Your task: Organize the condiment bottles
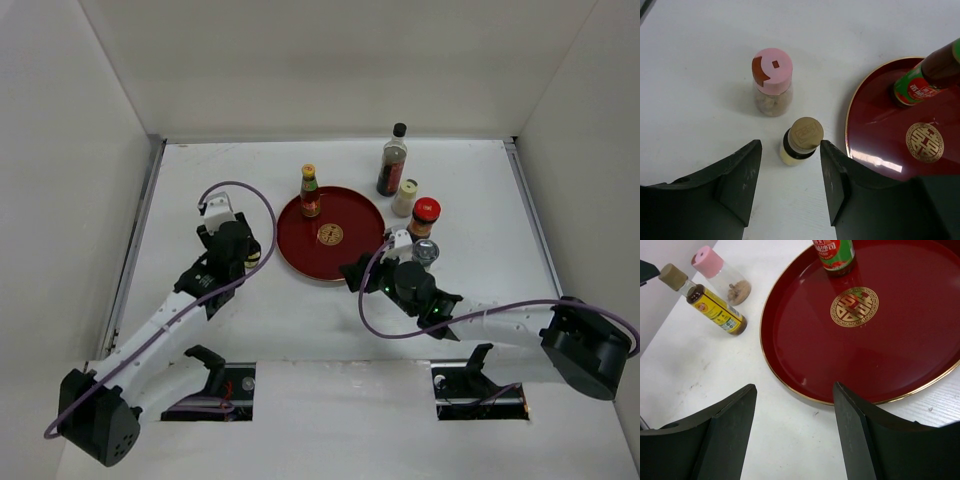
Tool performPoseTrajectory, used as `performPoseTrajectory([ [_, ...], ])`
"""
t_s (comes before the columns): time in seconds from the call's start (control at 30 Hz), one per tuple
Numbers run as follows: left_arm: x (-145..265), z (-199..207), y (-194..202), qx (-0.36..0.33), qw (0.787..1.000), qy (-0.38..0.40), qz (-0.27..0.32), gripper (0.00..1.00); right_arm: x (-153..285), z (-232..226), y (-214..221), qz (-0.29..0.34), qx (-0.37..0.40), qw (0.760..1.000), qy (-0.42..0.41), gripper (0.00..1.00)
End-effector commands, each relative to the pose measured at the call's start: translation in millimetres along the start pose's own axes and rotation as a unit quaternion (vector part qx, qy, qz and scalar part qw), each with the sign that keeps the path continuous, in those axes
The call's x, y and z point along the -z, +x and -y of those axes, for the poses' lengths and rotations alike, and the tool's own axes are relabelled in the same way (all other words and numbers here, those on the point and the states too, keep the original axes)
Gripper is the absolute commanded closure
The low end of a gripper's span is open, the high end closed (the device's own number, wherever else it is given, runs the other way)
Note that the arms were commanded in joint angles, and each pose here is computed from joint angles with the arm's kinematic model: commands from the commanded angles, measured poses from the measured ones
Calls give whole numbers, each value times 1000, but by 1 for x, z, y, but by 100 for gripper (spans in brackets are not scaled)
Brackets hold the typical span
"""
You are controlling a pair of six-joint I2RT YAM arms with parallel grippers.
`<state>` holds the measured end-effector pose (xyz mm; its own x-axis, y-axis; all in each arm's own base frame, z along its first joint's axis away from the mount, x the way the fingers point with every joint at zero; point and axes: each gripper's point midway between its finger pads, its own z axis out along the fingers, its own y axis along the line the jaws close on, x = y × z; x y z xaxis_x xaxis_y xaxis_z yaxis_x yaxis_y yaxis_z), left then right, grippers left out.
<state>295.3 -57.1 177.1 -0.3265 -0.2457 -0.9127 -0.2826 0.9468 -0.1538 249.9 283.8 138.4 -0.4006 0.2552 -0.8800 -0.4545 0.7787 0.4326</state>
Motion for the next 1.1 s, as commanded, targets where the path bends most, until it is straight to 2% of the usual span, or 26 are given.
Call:
performPoseTrajectory([
  [0.0, -9, 12, -10, 30, 999, 18, 12, 52, -3, -10, -12, 21, -15, 999, -19, 31],
  [0.3, -30, 24, 0, 26, 999, 21, 4, 53, -4, -14, -11, 18, -15, 999, -28, 30],
  [0.43, -36, 23, -2, 20, 1000, 12, 3, 62, -5, -13, -6, 11, -14, 999, -26, 30],
  [0.57, -37, 28, -8, 21, 1000, 17, 11, 80, -3, -15, -12, 18, -15, 999, -30, 30],
  [0.63, -31, 35, -18, 15, 999, 26, 19, 86, -2, -13, -11, 17, -16, 999, -30, 30],
  [0.87, 9, 73, -77, 26, 993, 76, 84, 86, -4, -12, -9, 13, -18, 999, -28, 30],
  [1.07, -7, 131, -75, 22, 989, 124, 80, 86, -2, -13, -11, 18, -17, 999, -28, 31],
])
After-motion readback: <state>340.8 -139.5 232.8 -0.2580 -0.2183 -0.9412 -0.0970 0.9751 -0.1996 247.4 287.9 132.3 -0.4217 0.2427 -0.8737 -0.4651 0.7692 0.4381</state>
